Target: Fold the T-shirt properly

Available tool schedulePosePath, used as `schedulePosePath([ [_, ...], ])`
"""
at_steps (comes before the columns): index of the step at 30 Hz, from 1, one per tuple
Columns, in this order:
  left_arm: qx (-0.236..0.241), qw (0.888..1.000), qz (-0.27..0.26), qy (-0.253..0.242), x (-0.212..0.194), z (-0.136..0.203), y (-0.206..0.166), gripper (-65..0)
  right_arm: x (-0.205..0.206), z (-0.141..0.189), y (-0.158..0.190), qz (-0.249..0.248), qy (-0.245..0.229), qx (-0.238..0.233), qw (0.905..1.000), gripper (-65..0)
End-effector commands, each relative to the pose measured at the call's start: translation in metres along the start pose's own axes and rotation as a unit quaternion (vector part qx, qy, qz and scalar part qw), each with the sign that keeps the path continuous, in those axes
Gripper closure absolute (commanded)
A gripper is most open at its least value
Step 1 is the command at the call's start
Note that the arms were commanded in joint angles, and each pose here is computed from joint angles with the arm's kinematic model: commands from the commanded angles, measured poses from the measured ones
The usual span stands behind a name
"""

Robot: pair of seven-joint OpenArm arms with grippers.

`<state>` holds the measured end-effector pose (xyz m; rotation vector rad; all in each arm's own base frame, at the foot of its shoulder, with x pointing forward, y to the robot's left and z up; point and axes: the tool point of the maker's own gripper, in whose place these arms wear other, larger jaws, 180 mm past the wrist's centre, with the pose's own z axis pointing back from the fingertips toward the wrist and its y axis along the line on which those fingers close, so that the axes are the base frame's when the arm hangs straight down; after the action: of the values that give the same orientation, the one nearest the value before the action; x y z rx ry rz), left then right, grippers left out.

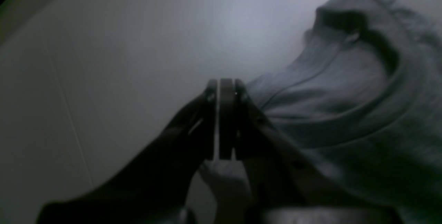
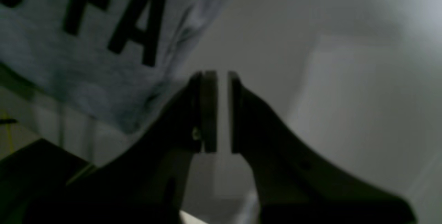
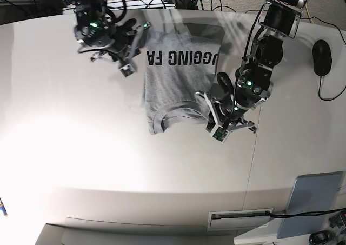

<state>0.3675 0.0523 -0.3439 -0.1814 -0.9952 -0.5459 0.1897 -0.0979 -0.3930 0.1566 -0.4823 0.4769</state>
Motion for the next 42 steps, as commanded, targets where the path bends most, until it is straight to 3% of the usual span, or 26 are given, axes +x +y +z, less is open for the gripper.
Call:
schedulePosePath([
  [1,0.008,0.999,0.004,-0.035,0.023,0.007,0.008,0.0,0.011,0.012,-0.01,-0.001,-0.028,-0.018,0.9995,-5.7],
  [7,0.025,0.997,0.063,-0.029,0.017,0.047,0.02,0.0,-0.007,0.065,-0.062,-0.06,-0.051,-0.104,0.9915,-1.5],
  [11,0.041,0.994,0.103,0.005,-0.009,0.081,0.026,0.0,-0.036,0.097,-0.08,-0.088,-0.037,-0.135,0.9861,-1.4],
  [16,0.074,0.985,0.144,0.066,-0.066,0.124,0.029,0.0,-0.085,0.12,-0.084,-0.121,0.017,-0.141,0.9824,-1.4],
  [19,0.078,0.972,0.188,0.114,-0.111,0.151,0.021,0.0,-0.116,0.134,-0.081,-0.131,0.056,-0.141,0.9796,-1.4],
  [26,0.029,0.946,0.246,0.209,-0.194,0.227,-0.032,0.0,-0.194,0.164,-0.055,-0.145,0.191,-0.12,0.9634,-1.5],
  [32,-0.001,0.91,0.278,0.308,-0.257,0.28,-0.082,0.0,-0.273,0.166,-0.039,-0.2,0.275,-0.086,0.9365,-1.5],
  [35,-0.019,0.886,0.304,0.35,-0.293,0.295,-0.108,0.0,-0.322,0.16,-0.034,-0.232,0.306,-0.076,0.9204,-1.5],
  [40,-0.049,0.858,0.356,0.366,-0.348,0.304,-0.146,0.0,-0.398,0.143,-0.018,-0.289,0.368,-0.047,0.8822,-1.5],
  [42,-0.054,0.843,0.376,0.381,-0.372,0.305,-0.156,-3.6,-0.418,0.129,-0.014,-0.309,0.373,-0.029,0.8742,-1.5],
])
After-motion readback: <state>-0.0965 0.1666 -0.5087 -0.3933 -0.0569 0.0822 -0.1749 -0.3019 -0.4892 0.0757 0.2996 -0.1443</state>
